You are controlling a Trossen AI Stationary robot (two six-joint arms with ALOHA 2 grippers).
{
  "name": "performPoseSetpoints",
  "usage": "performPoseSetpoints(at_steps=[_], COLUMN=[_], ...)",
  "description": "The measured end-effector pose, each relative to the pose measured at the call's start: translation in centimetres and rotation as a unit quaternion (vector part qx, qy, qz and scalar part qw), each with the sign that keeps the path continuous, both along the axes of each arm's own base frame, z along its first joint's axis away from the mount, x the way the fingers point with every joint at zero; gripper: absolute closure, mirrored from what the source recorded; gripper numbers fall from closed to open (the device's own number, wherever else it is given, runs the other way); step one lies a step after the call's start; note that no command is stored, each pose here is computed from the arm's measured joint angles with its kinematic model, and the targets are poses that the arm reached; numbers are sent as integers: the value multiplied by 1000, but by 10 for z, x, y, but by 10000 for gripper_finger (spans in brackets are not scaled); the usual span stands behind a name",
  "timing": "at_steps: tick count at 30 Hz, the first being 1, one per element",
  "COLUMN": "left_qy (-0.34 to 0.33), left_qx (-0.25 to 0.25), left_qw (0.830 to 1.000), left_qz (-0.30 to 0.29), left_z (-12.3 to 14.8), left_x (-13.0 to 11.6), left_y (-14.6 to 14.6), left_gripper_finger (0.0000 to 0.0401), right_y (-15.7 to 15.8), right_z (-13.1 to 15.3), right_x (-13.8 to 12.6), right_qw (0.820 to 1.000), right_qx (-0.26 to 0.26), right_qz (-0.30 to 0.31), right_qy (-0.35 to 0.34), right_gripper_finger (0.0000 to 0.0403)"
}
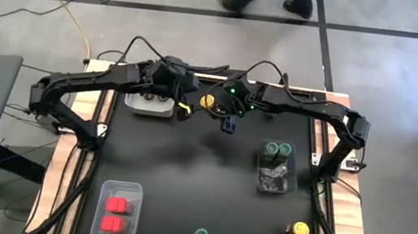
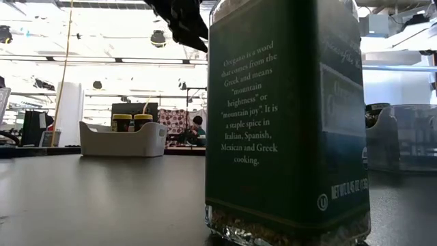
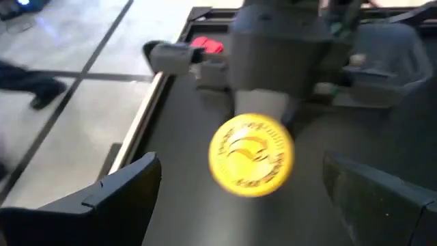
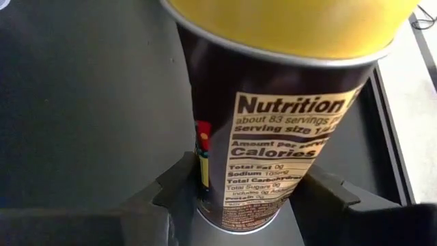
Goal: Sort spices by type
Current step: Put the top yellow seasoning bottle into the gray bin
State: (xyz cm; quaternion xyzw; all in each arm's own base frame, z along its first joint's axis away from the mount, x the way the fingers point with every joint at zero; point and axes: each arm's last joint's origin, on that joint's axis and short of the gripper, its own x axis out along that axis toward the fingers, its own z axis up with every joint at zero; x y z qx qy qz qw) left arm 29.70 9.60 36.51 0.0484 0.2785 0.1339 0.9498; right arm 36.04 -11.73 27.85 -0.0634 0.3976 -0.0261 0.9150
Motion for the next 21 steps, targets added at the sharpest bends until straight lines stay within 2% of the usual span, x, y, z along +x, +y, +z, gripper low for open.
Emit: performPoseSetpoints(at_steps=[4, 8, 17, 21], left_qy=[-5, 10, 20, 45], left_qx=[-19, -41, -32, -37], left_qw=[999, 999, 999, 998], left_qz=[-33, -32, -29, -31], left_z=[-3, -18, -20, -20], left_x=[4, 18, 38, 35], left_y=[-1, 1, 8, 7], left_gripper_finger=[18, 18, 18, 18], right_y=[0, 0, 1, 2], right_z=[0, 0, 0, 0], right_x=[0, 0, 0, 0], right_qw=[1000, 1000, 1000, 1000], right_qx=[-6, -6, -6, -3], right_qz=[6, 7, 8, 7], right_qy=[-1, -1, 1, 1], right_gripper_finger=[188, 188, 188, 188])
